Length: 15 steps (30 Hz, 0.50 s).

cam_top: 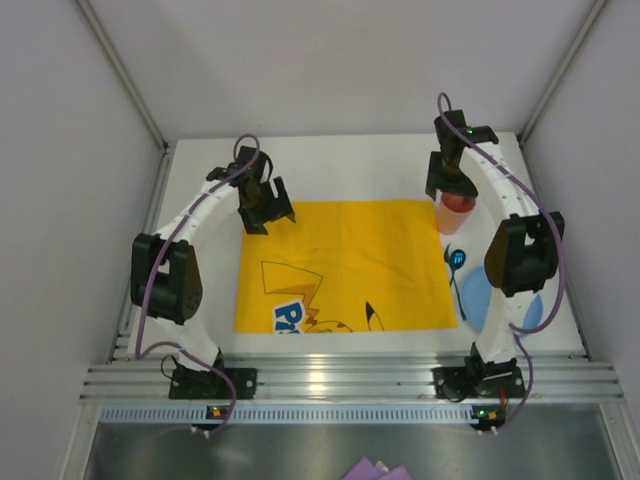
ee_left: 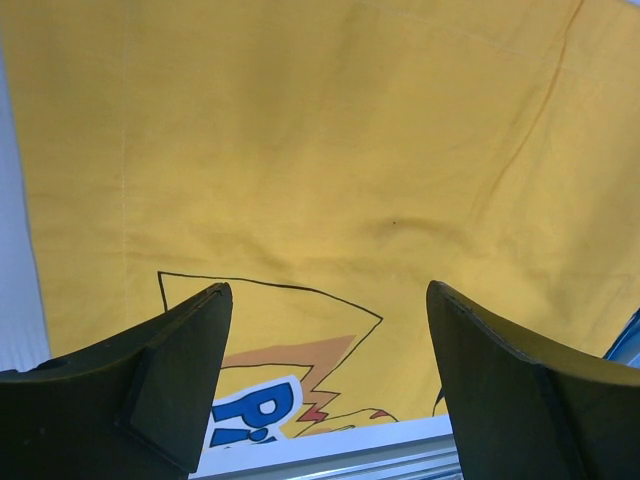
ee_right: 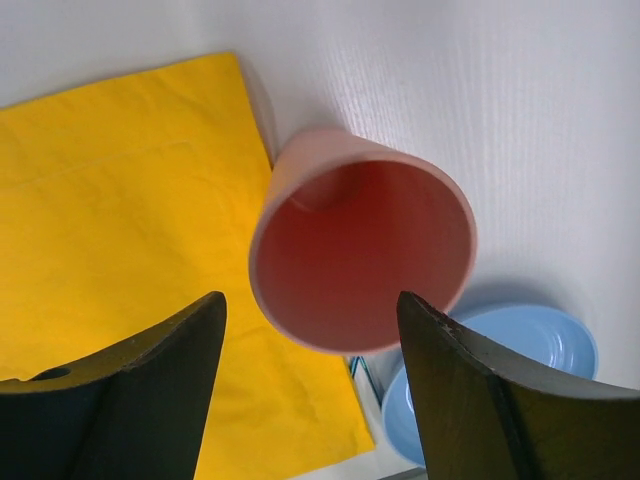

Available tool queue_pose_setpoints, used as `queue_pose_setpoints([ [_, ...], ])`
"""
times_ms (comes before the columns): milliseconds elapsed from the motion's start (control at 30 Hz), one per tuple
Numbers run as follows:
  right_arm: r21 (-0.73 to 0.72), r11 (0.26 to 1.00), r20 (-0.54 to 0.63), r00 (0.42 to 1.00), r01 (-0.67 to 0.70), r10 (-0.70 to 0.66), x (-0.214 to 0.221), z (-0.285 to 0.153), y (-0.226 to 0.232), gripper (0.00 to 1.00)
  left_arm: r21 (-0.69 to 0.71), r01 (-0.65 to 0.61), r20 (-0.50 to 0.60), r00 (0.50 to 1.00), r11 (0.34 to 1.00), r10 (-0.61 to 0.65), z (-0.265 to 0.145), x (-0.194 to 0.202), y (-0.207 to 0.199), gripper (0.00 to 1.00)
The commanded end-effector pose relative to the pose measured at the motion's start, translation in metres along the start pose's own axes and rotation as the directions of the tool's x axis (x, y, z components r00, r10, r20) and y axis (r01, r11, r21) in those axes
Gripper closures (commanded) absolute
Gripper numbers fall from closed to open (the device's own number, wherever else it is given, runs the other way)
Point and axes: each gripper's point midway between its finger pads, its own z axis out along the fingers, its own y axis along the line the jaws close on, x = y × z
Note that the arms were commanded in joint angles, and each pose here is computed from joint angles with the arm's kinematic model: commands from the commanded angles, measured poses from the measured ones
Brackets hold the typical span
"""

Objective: Set the dinner table for one person

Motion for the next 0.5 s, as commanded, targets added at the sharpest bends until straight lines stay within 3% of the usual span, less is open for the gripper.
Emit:
queue_pose_setpoints([
  [0, -0.054, 0.999, 0.064, 0.998, 0.000, 0.004, -0.027, -0.009, 0.014, 0.30, 0.033, -0.014, 0.037, 0.999, 0.999, 0.013, -0.013, -0.005, -0.006, 0.16],
  [100, -0.041, 0.999, 0.032, 0.999, 0.009, -0.008, -0.025, 0.008, 0.019, 0.30, 0.028, -0.019, 0.035, 0.999, 0.999, 0.018, -0.013, -0.004, -0.005, 0.16],
  [167, -0.031, 0.999, 0.009, 1.000, 0.018, -0.018, -0.020, 0.020, 0.021, 0.36, 0.023, -0.022, 0.035, 0.999, 1.000, 0.021, -0.011, -0.003, -0.003, 0.16],
  [200, -0.024, 0.999, -0.015, 1.000, 0.025, -0.026, -0.014, 0.033, 0.023, 0.43, 0.019, -0.023, 0.032, 0.999, 1.000, 0.022, -0.010, -0.002, -0.002, 0.17],
  [233, -0.020, 0.999, -0.027, 0.999, 0.031, -0.031, -0.010, 0.039, 0.024, 0.58, 0.016, -0.024, 0.028, 0.999, 1.000, 0.023, -0.009, -0.001, -0.001, 0.16],
  [333, -0.007, 0.998, -0.068, 0.996, 0.054, -0.055, 0.001, 0.057, 0.028, 0.73, 0.014, -0.024, 0.021, 0.999, 1.000, 0.024, -0.008, 0.000, 0.000, 0.16],
  [433, 0.049, 0.995, -0.074, 0.994, 0.088, -0.084, 0.004, 0.065, 0.023, 0.97, 0.012, -0.030, 0.018, 0.999, 0.999, 0.030, -0.008, 0.000, 0.001, 0.16],
  [467, 0.081, 0.992, -0.065, 0.994, 0.092, -0.087, 0.001, 0.065, 0.017, 1.00, 0.010, -0.031, 0.016, 0.999, 0.999, 0.031, -0.007, 0.000, 0.001, 0.16],
])
